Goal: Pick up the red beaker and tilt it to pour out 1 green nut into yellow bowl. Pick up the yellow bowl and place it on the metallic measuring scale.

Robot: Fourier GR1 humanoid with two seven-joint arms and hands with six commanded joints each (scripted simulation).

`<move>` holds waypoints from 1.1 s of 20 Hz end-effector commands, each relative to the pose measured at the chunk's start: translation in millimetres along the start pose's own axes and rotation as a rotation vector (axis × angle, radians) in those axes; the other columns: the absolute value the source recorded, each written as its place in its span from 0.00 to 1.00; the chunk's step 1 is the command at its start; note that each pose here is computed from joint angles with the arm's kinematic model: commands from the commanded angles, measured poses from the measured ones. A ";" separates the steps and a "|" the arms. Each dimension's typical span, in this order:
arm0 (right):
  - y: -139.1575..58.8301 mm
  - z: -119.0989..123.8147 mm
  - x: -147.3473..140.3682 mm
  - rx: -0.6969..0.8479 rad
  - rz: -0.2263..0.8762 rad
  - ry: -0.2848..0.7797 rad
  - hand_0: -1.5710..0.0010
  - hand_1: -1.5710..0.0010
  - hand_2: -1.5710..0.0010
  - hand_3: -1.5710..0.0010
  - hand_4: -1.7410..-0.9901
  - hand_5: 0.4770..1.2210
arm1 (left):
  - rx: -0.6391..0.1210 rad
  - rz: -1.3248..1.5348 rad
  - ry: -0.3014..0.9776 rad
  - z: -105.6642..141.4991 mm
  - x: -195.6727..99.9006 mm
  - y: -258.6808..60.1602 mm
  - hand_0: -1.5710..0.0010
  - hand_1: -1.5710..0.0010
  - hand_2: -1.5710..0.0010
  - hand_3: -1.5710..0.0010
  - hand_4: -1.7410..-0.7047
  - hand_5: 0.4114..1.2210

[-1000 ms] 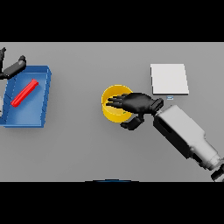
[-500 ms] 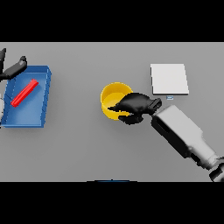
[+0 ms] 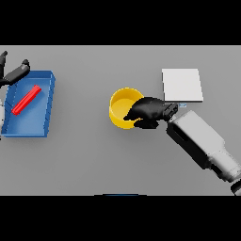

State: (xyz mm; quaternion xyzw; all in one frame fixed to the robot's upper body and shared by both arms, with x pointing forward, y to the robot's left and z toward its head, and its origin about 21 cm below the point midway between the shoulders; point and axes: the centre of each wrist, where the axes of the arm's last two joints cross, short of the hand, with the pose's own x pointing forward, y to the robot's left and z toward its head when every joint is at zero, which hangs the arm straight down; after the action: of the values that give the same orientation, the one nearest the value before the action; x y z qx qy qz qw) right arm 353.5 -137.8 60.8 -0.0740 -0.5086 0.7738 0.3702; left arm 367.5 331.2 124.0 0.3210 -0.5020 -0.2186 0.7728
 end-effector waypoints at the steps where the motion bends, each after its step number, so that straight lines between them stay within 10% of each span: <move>1: -5.0 2.2 0.8 -0.007 -0.002 0.007 0.04 0.05 0.05 0.17 0.05 0.98 | 0.004 0.000 0.004 -0.3 -1.3 0.0 1.00 1.00 1.00 1.00 0.92 0.39; 22: -59.9 76.3 -54.6 -0.140 0.030 0.307 0.01 0.00 0.00 0.12 0.02 1.00 | 0.013 0.008 -0.007 -2.4 -1.6 10.5 1.00 1.00 1.00 1.00 0.91 0.42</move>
State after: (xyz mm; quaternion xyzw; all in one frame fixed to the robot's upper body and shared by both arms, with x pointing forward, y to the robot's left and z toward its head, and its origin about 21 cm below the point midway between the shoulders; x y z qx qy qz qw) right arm 384.9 -216.8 132.8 -0.2261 -0.4966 0.7211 0.4270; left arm 369.1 340.2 129.7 0.3230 -0.5070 -0.2135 0.7701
